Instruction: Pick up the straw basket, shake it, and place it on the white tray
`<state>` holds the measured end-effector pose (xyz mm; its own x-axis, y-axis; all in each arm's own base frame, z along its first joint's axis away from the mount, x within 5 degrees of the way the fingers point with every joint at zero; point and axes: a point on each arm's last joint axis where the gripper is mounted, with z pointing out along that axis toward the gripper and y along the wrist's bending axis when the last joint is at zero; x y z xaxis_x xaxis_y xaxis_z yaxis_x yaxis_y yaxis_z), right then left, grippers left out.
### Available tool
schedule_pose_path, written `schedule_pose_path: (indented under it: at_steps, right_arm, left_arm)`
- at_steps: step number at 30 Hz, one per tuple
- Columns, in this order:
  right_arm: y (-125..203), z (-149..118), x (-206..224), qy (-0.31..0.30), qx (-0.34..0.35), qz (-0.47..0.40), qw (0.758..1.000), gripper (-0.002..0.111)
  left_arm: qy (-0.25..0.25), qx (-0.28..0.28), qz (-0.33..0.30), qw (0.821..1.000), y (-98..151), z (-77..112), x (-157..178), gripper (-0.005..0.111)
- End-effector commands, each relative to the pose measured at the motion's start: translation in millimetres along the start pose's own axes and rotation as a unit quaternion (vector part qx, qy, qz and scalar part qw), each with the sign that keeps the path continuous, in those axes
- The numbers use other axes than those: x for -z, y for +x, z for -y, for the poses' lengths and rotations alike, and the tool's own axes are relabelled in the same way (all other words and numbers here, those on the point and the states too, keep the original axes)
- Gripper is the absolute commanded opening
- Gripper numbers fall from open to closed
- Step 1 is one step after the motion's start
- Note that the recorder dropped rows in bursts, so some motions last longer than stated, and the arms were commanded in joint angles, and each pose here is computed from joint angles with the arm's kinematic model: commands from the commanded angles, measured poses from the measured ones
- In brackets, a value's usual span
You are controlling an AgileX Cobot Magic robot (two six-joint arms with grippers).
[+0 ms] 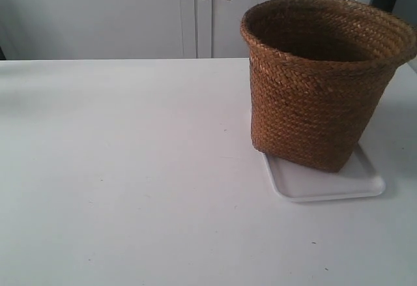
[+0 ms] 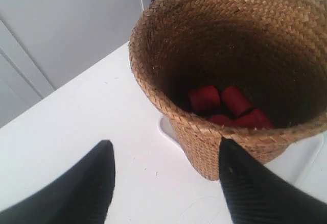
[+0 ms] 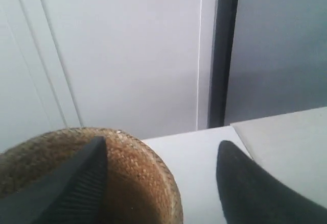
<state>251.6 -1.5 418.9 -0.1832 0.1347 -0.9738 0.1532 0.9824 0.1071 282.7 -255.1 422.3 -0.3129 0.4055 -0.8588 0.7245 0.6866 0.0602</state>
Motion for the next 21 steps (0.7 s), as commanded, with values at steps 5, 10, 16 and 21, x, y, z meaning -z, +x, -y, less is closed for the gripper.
schedule_pose_path:
  at_steps: [5, 10, 16, 21]
  right_arm:
    - [-12, 11, 86, -0.05, -0.069, 0.12, 0.989, 0.046]
    - [-4, 22, 139, -0.068, -0.118, 0.171, 0.976, 0.046]
    - [16, 36, 199, -0.085, -0.126, 0.243, 0.958, 0.046]
    - [32, 46, 235, -0.094, -0.134, 0.29, 0.943, 0.046]
  left_arm:
    - [-0.007, 0.016, 0.054, 0.998, 30, 4.6, 58, 0.063]
    - [-0.007, 0.039, 0.135, 0.99, 58, 10.2, 101, 0.063]
    - [-0.007, 0.033, 0.225, 0.974, 114, 22.8, 141, 0.063]
    - [-0.007, 0.022, 0.273, 0.962, 161, 29.7, 160, 0.063]
